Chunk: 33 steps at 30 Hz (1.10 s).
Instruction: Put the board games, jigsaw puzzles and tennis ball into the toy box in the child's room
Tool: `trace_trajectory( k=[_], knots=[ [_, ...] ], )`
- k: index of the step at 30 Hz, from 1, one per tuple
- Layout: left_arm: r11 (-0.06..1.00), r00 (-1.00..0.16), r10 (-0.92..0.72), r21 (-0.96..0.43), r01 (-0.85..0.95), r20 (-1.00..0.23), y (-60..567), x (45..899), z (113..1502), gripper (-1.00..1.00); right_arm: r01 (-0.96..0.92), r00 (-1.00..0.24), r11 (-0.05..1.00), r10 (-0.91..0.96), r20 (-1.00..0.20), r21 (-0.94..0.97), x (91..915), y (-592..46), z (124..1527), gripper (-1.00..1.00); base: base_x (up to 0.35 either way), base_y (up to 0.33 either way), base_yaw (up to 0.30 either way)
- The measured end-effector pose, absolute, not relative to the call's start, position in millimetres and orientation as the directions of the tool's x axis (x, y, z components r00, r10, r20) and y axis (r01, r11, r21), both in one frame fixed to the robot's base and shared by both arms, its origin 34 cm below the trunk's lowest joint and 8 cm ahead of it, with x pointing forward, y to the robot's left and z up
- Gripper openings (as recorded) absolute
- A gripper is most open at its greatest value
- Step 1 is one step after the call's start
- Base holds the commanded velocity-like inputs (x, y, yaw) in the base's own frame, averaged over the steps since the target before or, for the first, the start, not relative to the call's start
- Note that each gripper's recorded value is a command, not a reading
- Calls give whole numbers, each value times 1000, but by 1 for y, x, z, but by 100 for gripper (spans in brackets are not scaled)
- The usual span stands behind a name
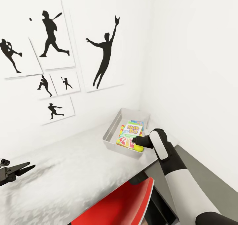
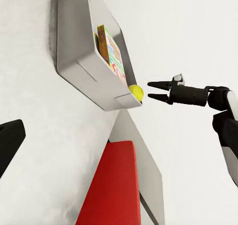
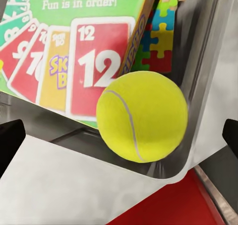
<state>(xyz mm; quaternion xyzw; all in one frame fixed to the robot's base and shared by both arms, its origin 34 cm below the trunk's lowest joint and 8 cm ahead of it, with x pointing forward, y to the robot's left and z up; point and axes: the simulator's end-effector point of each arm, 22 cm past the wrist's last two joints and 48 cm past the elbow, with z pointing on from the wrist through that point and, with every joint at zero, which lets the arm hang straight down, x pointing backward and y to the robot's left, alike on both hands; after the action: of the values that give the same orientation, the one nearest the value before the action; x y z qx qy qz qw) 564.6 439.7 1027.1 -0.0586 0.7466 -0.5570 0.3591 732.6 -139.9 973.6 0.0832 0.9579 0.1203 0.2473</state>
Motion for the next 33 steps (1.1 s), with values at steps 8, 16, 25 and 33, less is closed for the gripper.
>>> trace_trajectory(
  k=[8,16,25,33],
  knots=[
    [373,-735,-488,-874,313,-471,440,565,1027,100,100,-864,957,219,-453,273,733,-139,974,100,0,0,0],
    [372,-735,-488,-874,313,-471,440,565,1027,100,99,-864,956,220,-453,275,732,-140,974,100,0,0,0],
    [373,-735,-488,-874,313,-471,440,565,1027,100,96,-858,955,222,-462,281,734,-139,978,100,0,0,0],
    [373,-734,-487,-873,314,-472,440,564,1028,100,82,-827,948,236,-510,306,740,-138,1000,100,0,0,-2]
  ],
)
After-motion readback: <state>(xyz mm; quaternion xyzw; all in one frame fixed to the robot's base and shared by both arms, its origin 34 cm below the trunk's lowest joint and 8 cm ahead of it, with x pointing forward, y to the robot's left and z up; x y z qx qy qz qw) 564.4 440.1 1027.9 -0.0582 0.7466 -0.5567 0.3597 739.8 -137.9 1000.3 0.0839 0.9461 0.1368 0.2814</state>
